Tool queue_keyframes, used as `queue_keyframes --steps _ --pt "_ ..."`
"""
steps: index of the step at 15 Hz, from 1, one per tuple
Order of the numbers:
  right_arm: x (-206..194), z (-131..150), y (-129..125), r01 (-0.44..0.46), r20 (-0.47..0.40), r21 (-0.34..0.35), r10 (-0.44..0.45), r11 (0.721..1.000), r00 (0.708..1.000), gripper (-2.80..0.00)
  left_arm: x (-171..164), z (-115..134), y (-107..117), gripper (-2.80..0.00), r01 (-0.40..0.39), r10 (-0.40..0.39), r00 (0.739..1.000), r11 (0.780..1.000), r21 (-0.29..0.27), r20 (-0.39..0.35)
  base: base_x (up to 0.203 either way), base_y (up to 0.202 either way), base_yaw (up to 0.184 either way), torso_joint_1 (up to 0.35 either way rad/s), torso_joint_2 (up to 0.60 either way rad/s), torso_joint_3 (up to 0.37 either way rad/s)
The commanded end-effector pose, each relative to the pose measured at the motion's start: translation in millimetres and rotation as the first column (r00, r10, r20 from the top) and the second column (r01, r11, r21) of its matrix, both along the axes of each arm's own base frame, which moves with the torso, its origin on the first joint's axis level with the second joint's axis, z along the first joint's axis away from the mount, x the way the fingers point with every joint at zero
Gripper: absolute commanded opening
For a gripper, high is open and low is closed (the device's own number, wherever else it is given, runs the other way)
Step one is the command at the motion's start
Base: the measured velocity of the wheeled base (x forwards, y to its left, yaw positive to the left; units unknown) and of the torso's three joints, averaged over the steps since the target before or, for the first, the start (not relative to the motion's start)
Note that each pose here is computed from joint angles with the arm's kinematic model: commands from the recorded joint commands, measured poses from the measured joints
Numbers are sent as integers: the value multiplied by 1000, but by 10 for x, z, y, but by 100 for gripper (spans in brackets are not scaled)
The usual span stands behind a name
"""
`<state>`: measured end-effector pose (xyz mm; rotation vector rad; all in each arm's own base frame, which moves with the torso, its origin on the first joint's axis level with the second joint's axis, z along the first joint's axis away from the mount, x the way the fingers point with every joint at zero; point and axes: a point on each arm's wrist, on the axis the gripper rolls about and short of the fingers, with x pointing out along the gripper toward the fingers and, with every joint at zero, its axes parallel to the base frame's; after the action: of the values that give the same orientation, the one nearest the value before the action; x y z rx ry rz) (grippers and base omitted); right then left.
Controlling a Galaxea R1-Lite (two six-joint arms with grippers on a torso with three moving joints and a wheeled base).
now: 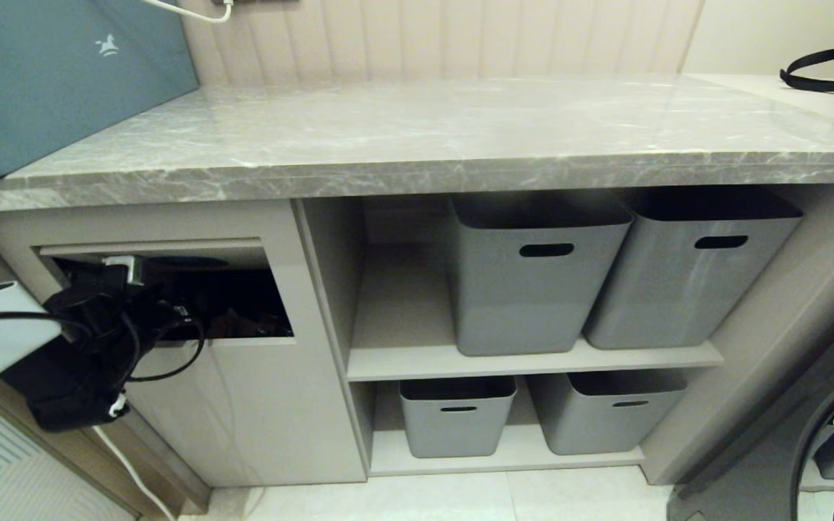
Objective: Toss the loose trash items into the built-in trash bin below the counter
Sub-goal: Put the garbage in the trash can
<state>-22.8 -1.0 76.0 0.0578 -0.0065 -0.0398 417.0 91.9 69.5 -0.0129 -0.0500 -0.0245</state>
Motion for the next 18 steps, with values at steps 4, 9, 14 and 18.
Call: queue_keyframes --steps 4,9,14,18 --pt "1 -3 0 0 -1 1 0 1000 1000 -280 -143 -24 -41 0 6 -7 999 1000 -12 -41 0 0 0 0 0 0" --pt "1 -2 0 0 0 1 0 1000 1000 -280 -320 92 -87 0 8 -9 999 1000 -18 -50 0 0 0 0 0 0" --pt "0 1 0 0 1 1 0 1000 1000 -280 -610 380 -161 0 10 -10 1000 1000 -22 -23 0 0 0 0 0 0" --pt "0 1 0 0 1 1 0 1000 1000 -280 -1267 629 -305 0 9 -11 999 999 -54 -40 0 0 0 0 0 0"
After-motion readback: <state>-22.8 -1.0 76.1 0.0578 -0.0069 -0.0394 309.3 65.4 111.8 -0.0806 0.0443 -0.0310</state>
